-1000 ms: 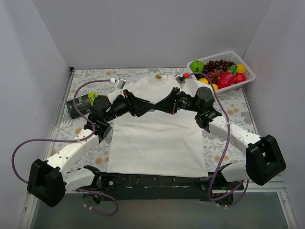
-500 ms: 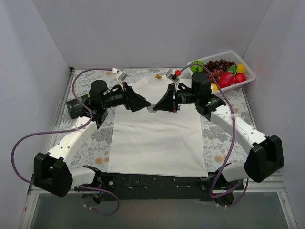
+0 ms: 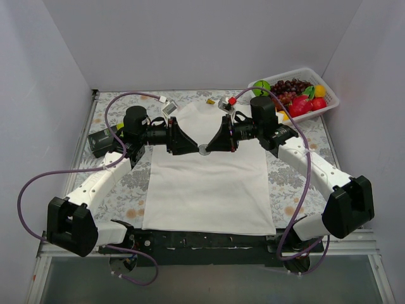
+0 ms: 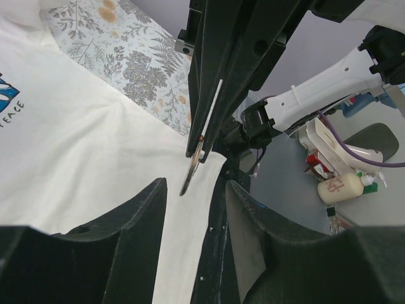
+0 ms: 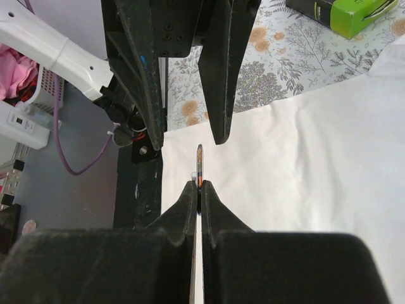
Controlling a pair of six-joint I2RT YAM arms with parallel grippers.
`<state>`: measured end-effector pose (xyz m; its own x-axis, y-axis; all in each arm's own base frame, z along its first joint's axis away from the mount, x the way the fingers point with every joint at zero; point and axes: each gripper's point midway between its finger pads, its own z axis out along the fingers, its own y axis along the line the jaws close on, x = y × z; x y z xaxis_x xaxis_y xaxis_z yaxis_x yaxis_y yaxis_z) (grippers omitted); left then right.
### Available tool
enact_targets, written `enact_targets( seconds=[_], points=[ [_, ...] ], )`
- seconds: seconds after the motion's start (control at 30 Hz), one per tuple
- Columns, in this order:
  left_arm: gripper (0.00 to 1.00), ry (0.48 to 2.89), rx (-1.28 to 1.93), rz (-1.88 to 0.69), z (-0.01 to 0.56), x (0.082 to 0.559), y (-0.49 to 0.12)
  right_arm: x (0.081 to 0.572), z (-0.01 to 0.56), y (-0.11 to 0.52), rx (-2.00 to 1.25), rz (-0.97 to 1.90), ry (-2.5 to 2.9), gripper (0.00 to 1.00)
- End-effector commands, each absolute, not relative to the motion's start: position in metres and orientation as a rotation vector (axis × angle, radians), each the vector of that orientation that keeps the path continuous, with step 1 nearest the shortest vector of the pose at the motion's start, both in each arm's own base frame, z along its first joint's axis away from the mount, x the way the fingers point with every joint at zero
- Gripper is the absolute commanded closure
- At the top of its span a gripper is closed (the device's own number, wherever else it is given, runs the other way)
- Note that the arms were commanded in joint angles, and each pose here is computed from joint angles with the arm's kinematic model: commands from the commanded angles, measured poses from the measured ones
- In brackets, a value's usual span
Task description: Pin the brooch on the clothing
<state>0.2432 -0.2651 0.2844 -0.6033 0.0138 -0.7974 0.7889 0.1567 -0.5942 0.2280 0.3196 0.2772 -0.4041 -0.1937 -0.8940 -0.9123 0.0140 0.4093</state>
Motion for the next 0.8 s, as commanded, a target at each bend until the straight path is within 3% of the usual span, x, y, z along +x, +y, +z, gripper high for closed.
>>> enact_targets(
  seconds=[0.0, 0.37, 0.53, 0.63, 0.7, 0.77],
  points=[
    [0.58, 1.742, 0.827, -1.533, 0.293, 0.236, -0.264, 0.231, 0.303, 0.321, -1.158, 1.426, 1.559, 0.99],
    [0.55, 1.751, 0.806, -1.544, 0.291, 0.242, -0.269, 0.231, 0.309, 0.324, -1.138, 1.466, 1.540, 0.99],
    [0.66, 1.744, 0.799, -1.547, 0.293, 0.245, -0.273, 0.229, 0.307, 0.325, -1.141, 1.485, 1.544, 0.99],
    [0.83, 1.737, 0.790, -1.546, 0.295, 0.248, -0.276, 0.230, 0.305, 0.325, -1.142, 1.488, 1.550, 0.99],
    [1.00, 1.733, 0.784, -1.545, 0.297, 0.249, -0.277, 0.230, 0.305, 0.325, -1.143, 1.490, 1.551, 0.99],
    [1.00, 1.729, 0.764, -1.525, 0.299, 0.251, -0.277, 0.232, 0.307, 0.325, -1.130, 1.476, 1.548, 0.99]
  ],
)
